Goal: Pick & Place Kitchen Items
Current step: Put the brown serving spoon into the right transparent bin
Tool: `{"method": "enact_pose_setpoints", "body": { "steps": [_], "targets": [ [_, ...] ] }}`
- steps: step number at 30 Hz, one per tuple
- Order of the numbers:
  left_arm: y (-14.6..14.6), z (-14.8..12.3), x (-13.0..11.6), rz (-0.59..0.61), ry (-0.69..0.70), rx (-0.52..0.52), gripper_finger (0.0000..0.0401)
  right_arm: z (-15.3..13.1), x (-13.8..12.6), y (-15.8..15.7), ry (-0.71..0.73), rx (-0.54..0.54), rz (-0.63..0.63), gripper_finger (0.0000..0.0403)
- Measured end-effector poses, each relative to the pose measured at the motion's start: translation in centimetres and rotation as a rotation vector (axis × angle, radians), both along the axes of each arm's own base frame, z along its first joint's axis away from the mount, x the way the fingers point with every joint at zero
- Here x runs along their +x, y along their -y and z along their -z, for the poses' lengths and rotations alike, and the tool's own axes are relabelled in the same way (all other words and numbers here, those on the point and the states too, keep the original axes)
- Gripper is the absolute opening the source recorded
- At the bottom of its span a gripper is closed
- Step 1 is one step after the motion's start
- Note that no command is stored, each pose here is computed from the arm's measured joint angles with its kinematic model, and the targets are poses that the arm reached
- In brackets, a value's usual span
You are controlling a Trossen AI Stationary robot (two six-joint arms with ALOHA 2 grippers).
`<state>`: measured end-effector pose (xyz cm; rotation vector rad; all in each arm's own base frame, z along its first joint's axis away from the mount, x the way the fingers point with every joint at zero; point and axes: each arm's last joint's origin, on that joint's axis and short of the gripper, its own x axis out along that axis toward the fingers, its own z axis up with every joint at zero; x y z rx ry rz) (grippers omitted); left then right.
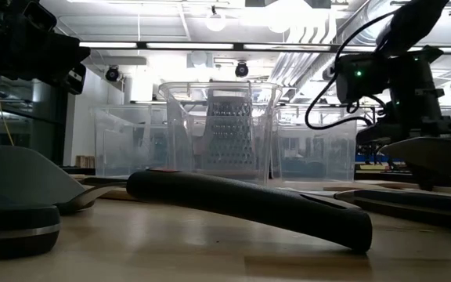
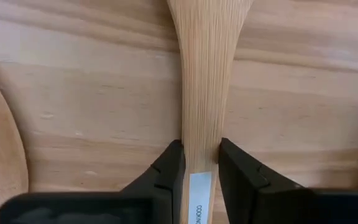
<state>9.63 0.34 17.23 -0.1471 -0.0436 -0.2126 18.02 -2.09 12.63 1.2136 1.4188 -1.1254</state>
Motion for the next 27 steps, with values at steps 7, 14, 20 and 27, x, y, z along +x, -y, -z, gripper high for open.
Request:
{"method": "enact_pose_setpoints", "body": {
  "steps": [7,14,20,27],
  "targets": [
    [0.0,0.0,0.0,0.0,0.0,0.0,0.009,-1.2,-1.7,-0.8,-0.07,0.107,0.052,0.0069],
    [0.0,0.0,0.0,0.001,0.0,0.0,0.009,-3.3,-2.4,-1.9,0.044,0.156,0.042,0.0069],
    [0.0,0.0,0.0,0.0,0.0,0.0,0.009,-5.8,-3.0,-3.7,0.254,0.214,-0.027,0.0069],
    [0.0,0.0,0.0,0.001,0.0,0.0,0.009,-8.1,-3.2,-5.0,0.532,0.236,-0.119,0.0069]
  ]
}}
